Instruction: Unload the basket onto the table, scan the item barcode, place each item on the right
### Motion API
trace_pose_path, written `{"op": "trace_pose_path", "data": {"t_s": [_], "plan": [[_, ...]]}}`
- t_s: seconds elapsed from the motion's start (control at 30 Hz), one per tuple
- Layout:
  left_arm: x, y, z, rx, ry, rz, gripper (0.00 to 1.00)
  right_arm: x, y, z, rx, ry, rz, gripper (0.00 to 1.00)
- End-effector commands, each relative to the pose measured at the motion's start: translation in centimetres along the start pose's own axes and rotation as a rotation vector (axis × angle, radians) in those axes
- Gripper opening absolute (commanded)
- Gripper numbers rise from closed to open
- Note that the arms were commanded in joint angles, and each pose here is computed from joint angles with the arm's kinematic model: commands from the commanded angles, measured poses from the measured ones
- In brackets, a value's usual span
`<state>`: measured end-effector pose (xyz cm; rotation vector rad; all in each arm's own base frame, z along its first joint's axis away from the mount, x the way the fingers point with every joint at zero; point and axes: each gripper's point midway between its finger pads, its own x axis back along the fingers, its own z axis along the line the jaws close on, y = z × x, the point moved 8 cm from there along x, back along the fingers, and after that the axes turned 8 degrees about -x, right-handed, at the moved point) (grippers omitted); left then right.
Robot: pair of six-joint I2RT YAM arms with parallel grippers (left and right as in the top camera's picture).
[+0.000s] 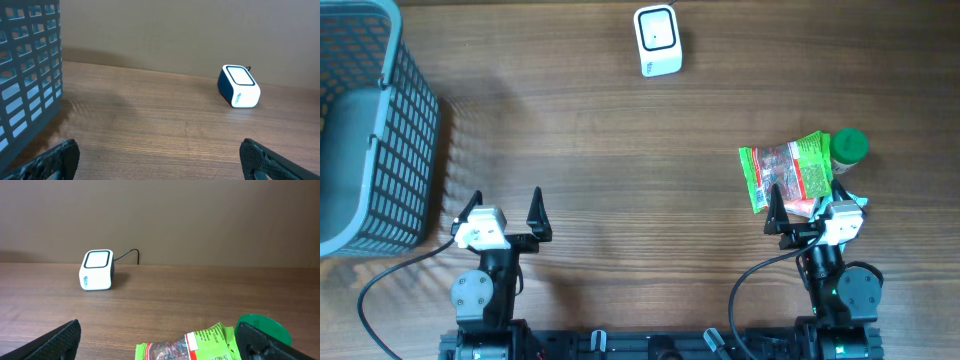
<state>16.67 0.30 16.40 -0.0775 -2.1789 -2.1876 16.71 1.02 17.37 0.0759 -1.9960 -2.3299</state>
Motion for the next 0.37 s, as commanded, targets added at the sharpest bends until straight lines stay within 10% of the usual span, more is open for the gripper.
{"op": "trace_pose_path", "data": {"t_s": [0.0,0.33], "plan": [[0.02,-0.16,0.21,0.011,0.018,0.004,1.0,0.05,0.14,-0.14,-0.014,-0.012,-0.012,1.0],[0.02,-0.16,0.21,0.011,0.018,0.004,1.0,0.05,0.14,-0.14,-0.014,-0.012,-0.012,1.0]]}}
